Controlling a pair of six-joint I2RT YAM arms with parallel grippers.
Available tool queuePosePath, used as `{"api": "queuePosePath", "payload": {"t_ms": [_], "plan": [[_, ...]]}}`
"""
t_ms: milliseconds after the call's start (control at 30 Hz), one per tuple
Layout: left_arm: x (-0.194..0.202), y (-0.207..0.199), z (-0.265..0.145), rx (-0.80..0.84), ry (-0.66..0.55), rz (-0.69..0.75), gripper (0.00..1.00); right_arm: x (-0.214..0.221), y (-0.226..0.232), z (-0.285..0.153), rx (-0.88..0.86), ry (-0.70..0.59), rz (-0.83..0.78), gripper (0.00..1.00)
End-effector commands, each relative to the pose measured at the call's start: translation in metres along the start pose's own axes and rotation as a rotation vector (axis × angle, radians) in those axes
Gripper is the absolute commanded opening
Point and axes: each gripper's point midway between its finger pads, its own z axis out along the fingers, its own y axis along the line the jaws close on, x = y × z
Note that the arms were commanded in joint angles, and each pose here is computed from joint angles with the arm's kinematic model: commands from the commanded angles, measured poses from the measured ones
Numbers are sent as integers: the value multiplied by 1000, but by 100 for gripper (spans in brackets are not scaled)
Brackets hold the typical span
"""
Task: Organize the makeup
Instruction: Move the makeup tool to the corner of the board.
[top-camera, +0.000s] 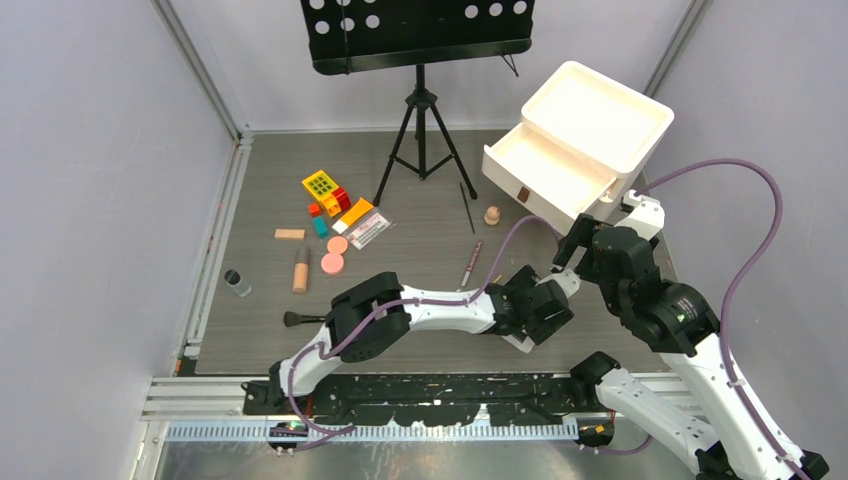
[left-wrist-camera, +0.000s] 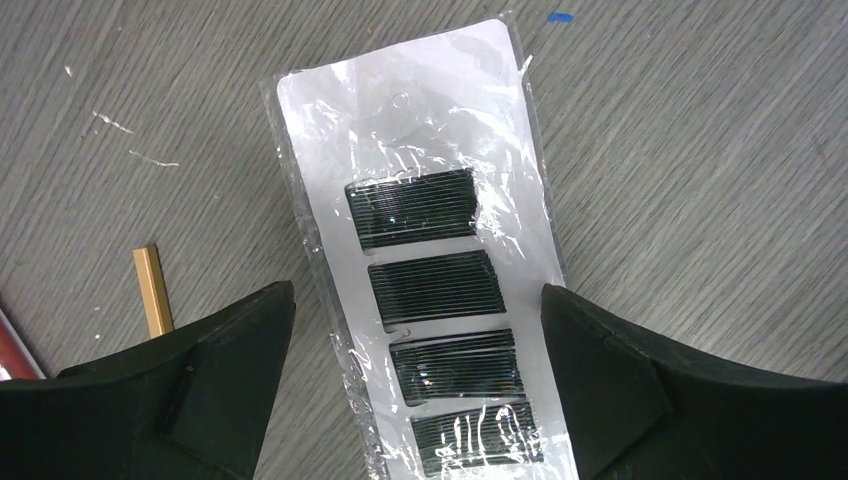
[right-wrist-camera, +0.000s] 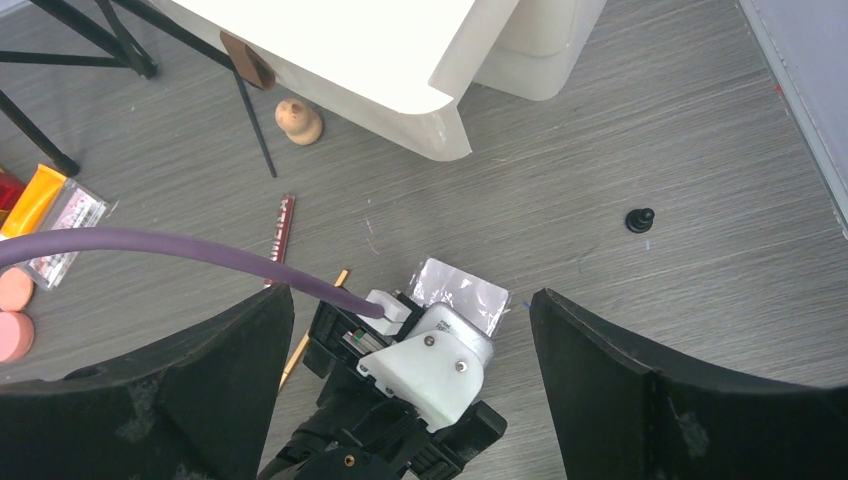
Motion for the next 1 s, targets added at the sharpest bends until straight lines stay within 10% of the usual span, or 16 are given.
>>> {"api": "queuePosePath", "payload": {"t_ms": [0,967], "plan": [[94,17,1,-30,268,86,94,-9,6,0,-18,-27,15,92],[189,47,-86,-55,435,-37,85,-2,10,4,-34,-19,25,92]]}}
